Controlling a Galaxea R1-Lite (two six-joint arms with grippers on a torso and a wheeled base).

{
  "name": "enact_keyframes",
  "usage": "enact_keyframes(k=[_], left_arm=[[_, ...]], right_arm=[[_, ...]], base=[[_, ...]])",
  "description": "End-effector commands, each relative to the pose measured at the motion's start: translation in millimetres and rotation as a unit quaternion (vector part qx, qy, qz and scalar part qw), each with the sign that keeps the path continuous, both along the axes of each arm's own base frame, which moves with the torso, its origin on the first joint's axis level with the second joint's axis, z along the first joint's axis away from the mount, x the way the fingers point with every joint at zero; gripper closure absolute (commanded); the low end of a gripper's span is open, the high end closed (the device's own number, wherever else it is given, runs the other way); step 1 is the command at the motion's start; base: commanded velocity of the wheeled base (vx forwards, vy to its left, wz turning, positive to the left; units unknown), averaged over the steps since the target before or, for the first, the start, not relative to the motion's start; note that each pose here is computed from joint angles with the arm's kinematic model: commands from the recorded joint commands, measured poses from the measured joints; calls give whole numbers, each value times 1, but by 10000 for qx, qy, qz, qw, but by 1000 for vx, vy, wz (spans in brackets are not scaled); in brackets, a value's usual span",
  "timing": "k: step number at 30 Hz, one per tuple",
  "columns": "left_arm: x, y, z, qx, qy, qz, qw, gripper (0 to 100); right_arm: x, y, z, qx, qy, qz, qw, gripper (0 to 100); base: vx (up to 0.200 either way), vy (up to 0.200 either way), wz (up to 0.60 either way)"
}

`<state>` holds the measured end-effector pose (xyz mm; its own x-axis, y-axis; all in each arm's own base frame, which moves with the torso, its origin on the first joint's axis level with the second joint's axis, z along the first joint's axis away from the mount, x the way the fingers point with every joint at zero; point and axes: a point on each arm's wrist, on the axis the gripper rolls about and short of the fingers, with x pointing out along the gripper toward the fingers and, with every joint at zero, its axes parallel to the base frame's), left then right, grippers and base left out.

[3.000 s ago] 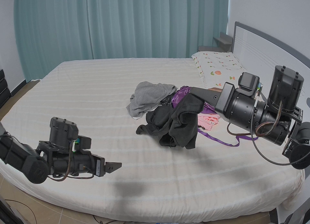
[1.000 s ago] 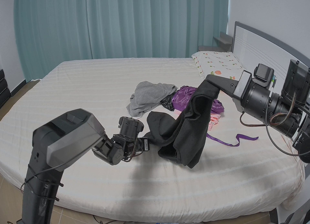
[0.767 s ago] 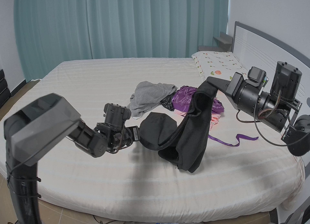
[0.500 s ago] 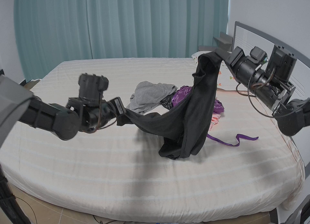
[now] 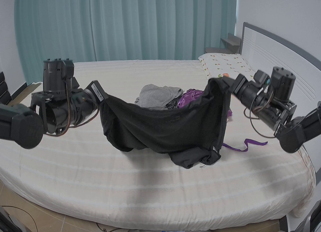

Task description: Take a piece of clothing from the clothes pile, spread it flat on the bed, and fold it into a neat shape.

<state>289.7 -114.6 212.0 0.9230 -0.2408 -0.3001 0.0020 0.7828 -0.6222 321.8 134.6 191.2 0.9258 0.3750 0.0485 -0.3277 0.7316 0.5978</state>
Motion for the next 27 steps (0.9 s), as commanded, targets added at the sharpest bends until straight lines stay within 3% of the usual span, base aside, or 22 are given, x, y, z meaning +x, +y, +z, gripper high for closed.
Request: enact_keyframes(k=[1, 6, 12, 22, 27], left_arm=[[-25, 1, -46, -472, 598, -368, 9964, 100], [-27, -3, -82, -415, 950, -353, 9940, 100], [-29, -2, -85, -541, 926, -307, 9938, 100], [-43, 5, -105, -529, 1367, -258, 9889, 100], [-43, 4, -106, -516, 1387, -256, 9887, 100]], right_arm=[[-28, 1, -73, -329, 1338, 247, 9902, 100], [-26, 9, -96, -306, 1456, 242, 9886, 100], [-26, 7, -110, -331, 1492, 188, 9881, 100], [-33, 6, -110, -358, 1523, 218, 9874, 100], [-34, 5, -107, -335, 1475, 212, 9883, 100]], base=[[0, 0, 0], [0, 0, 0], [0, 0, 0], [0, 0, 0], [-200, 200, 0]])
